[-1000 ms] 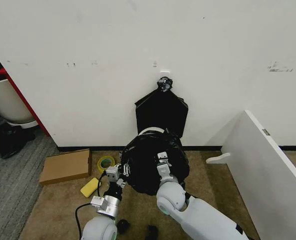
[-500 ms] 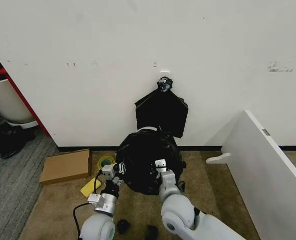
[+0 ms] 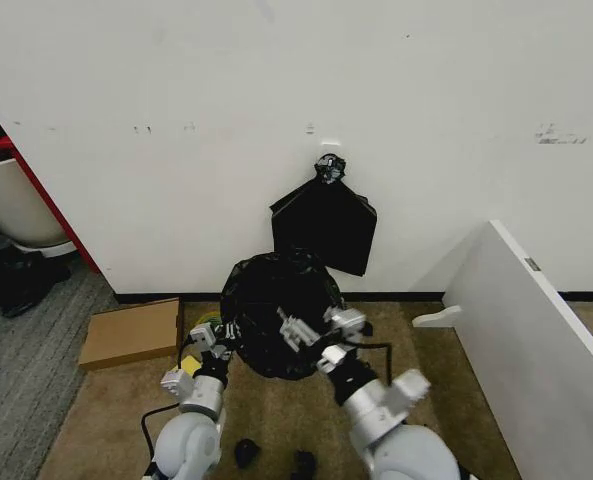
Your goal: Place the garbage bag over the trash bin.
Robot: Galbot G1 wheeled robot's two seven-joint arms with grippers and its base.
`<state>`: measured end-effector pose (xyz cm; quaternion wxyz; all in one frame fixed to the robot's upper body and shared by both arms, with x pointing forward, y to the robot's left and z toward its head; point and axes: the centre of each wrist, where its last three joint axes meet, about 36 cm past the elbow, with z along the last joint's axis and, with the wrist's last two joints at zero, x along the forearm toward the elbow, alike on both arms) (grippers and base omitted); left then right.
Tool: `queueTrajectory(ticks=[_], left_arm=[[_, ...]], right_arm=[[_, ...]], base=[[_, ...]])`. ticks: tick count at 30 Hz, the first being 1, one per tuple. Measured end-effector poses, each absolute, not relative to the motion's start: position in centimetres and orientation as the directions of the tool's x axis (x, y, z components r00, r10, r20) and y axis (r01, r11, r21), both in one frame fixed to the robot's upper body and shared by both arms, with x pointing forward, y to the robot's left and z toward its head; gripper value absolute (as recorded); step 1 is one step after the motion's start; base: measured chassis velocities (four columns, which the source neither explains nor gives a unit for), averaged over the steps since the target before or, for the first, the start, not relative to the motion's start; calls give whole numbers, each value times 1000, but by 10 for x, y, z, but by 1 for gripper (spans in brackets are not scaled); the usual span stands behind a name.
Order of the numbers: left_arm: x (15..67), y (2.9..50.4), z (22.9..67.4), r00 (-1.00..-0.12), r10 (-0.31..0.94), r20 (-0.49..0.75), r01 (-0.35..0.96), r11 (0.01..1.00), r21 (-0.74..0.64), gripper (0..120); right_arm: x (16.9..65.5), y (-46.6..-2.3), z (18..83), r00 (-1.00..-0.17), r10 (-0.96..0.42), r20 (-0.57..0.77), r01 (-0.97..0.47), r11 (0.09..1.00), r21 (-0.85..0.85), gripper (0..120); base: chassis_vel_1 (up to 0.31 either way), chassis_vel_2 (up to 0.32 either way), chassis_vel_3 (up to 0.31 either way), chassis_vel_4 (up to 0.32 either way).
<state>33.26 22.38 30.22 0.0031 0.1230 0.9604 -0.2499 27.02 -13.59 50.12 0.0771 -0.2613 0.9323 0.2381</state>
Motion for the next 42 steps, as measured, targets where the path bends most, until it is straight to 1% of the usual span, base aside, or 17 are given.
queueTrajectory(ticks=[3, 4, 5, 6, 9, 10, 14, 19, 23, 30, 35, 36, 40, 42], left_arm=[[329, 239, 268, -924, 341, -172, 382, 826, -415, 1], [329, 239, 268, -924, 341, -172, 382, 826, -415, 1], [329, 242, 260, -912, 361, -193, 409, 822, -395, 1], [328, 246, 253, -901, 380, -211, 433, 819, -377, 1], [326, 249, 247, -890, 390, -238, 453, 814, -364, 1], [326, 249, 247, -890, 390, -238, 453, 814, -364, 1], [326, 252, 247, -878, 405, -256, 474, 810, -344, 1], [324, 255, 248, -870, 418, -263, 488, 807, -332, 1], [324, 256, 248, -861, 432, -269, 504, 801, -323, 1], [326, 259, 248, -852, 446, -273, 516, 801, -302, 1], [328, 264, 244, -844, 464, -269, 527, 811, -255, 1], [328, 264, 244, -844, 464, -269, 527, 811, -255, 1], [328, 267, 244, -839, 468, -276, 532, 812, -240, 1], [328, 269, 246, -839, 466, -280, 531, 814, -236, 1]], right_arm=[[279, -154, 503, -869, -433, -239, -493, 801, 339, 97], [279, -154, 503, -869, -433, -239, -493, 801, 339, 97], [281, -158, 500, -872, -439, -215, -488, 815, 312, 99], [284, -164, 495, -875, -454, -167, -484, 832, 273, 100], [291, -179, 477, -870, -492, -42, -492, 857, 155, 100], [291, -179, 477, -870, -492, -42, -492, 857, 155, 100], [311, -197, 453, -860, -506, 62, -506, 862, 24, 100], [326, -208, 441, -853, -513, 98, -517, 856, -22, 100], [333, -211, 438, -859, -504, 91, -507, 862, -7, 100], [341, -219, 441, -860, -507, 65, -502, 862, 73, 100], [355, -234, 449, -848, -528, 48, -511, 838, 191, 100], [355, -234, 449, -848, -528, 48, -511, 838, 191, 100], [361, -245, 450, -842, -523, 131, -498, 848, 181, 100], [363, -249, 446, -845, -517, 138, -499, 854, 149, 100]], base=[[0, 0, 0, 0], [0, 0, 0, 0], [0, 0, 0, 0], [0, 0, 0, 0], [0, 0, 0, 0], [0, 0, 0, 0], [0, 0, 0, 0], [0, 0, 0, 0], [0, 0, 0, 0], [0, 0, 0, 0], [0, 0, 0, 0], [0, 0, 0, 0], [0, 0, 0, 0], [0, 0, 0, 0]])
